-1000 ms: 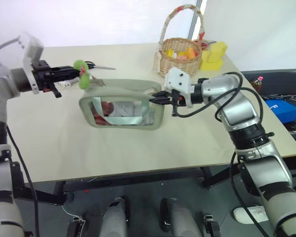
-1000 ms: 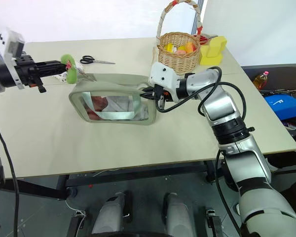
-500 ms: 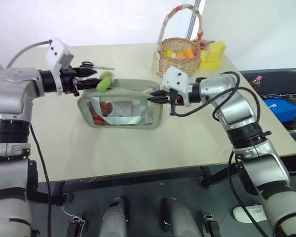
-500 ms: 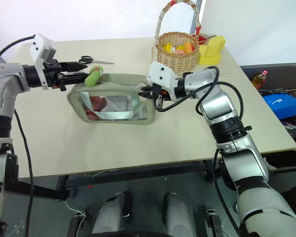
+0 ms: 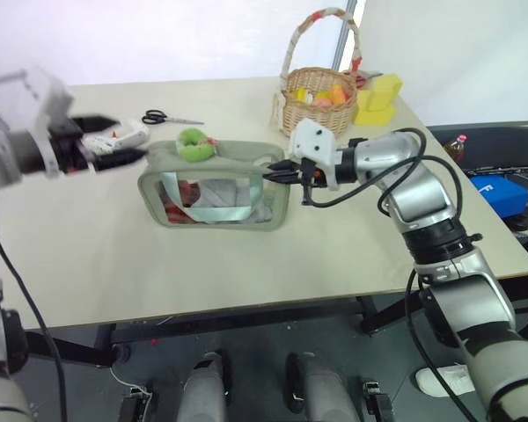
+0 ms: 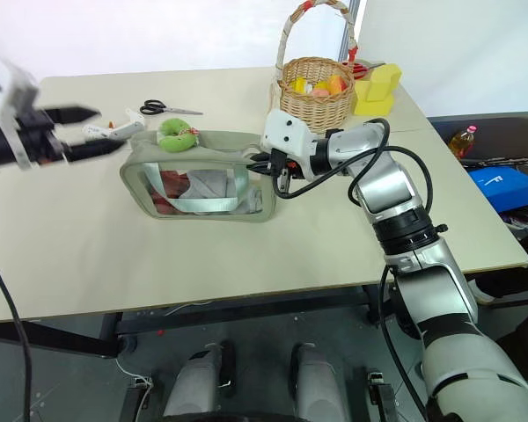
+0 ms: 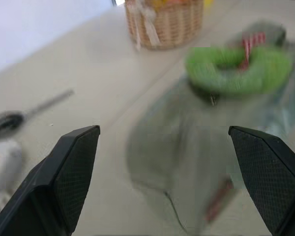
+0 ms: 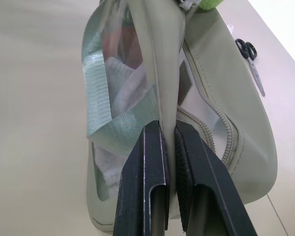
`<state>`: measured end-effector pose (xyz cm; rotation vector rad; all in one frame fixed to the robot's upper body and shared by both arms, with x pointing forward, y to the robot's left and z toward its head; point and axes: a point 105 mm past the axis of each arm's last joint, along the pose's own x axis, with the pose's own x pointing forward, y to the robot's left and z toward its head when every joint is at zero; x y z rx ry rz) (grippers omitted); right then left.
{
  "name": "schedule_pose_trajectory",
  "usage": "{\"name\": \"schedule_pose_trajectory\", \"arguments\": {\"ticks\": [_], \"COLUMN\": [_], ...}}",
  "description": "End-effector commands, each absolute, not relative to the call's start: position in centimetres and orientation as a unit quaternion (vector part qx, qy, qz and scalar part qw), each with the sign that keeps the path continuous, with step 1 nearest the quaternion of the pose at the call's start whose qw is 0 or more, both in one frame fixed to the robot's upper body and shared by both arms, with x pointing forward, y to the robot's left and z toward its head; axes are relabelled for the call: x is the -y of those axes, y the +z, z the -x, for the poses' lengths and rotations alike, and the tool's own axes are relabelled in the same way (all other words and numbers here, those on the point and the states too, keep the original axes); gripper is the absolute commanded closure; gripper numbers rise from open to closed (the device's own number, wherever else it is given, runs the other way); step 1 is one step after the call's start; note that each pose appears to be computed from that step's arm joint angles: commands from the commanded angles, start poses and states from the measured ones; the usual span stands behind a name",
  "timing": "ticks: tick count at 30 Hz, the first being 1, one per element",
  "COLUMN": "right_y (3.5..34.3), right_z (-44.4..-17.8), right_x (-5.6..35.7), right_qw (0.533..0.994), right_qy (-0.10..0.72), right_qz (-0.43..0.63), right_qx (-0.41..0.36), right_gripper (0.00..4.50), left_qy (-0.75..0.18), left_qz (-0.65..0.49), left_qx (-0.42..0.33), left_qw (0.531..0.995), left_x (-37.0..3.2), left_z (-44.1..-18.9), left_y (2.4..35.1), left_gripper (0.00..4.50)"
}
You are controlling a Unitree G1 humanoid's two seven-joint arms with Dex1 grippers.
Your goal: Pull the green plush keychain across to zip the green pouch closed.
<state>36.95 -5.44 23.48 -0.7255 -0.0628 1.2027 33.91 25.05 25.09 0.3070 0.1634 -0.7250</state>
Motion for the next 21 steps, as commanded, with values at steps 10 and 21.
{"name": "schedule_pose_trajectory", "arguments": {"ticks": [10,21], "right_y": [24.4,24.5], "right_z": [-36.7,-36.9], "right_x": [4.5,4.7], "right_qw": [0.752,0.757], "right_qy": [0.563,0.559], "right_qz": [0.339,0.336], "right_qx": [0.047,0.046], "right_gripper": [4.5,4.5], "left_qy": [-0.351,-0.365], "left_qz": [-0.167,-0.182], "left_qx": [-0.075,-0.083], "left_qw": [0.918,0.909], "left_x": [-24.0,-23.7], "left_z": [-33.8,-34.0], "left_y": [24.2,23.7], "left_gripper": [1.36,4.48]}}
